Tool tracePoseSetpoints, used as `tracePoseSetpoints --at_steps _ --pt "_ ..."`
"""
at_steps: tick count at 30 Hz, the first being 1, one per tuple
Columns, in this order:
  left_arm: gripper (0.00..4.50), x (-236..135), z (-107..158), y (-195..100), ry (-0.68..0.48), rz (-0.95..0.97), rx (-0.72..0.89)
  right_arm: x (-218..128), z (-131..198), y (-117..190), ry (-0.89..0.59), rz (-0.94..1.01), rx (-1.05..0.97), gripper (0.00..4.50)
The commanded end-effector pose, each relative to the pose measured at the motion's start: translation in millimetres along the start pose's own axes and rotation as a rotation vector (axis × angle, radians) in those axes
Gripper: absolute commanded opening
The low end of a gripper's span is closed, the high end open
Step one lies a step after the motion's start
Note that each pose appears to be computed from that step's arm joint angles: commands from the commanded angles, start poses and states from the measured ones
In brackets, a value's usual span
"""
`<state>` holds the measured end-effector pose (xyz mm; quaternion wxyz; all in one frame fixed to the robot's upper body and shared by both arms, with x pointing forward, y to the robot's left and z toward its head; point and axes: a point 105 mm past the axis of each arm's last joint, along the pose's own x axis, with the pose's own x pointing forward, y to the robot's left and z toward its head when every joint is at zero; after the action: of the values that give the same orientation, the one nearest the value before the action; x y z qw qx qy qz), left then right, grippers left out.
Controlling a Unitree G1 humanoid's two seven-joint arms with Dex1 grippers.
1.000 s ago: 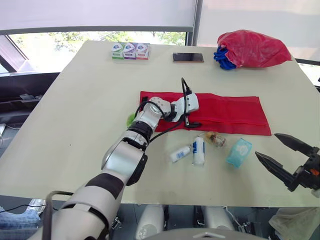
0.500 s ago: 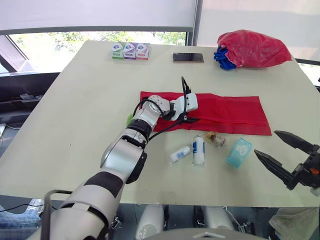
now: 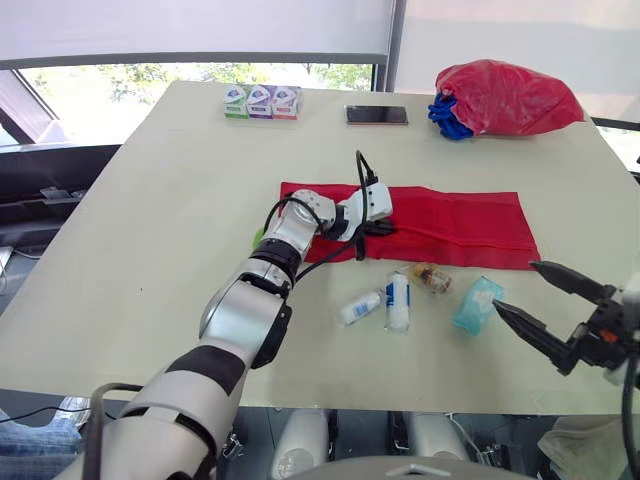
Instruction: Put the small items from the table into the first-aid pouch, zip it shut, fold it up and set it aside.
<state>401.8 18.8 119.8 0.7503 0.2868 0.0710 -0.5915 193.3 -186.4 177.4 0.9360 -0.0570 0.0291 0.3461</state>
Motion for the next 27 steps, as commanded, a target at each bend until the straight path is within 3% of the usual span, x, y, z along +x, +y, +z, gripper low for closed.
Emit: tracePoseSetpoints --at_steps 1,9,20,27 --pt "0.04 -5.6 13.1 6.5 -0.057 0.019 0.003 18.8 4.3 16.6 -0.017 0.052 -0.005 4.50" --pt "0.04 -19.4 8.1 6.7 -0.071 -0.003 -0.033 63.8 -32.9 53.8 0.130 0.200 -0.020 4.50" --pt "0.04 -50.5 -8.7 -1.4 -0.044 -0.062 -0.038 87.7 -56.6 70.2 0.192 0.091 0.050 4.50" --pt "0.04 -55.6 -5.2 -0.9 -0.056 -0.047 -0.074 100.1 -67.6 79.1 0.218 0.025 0.095 4.50"
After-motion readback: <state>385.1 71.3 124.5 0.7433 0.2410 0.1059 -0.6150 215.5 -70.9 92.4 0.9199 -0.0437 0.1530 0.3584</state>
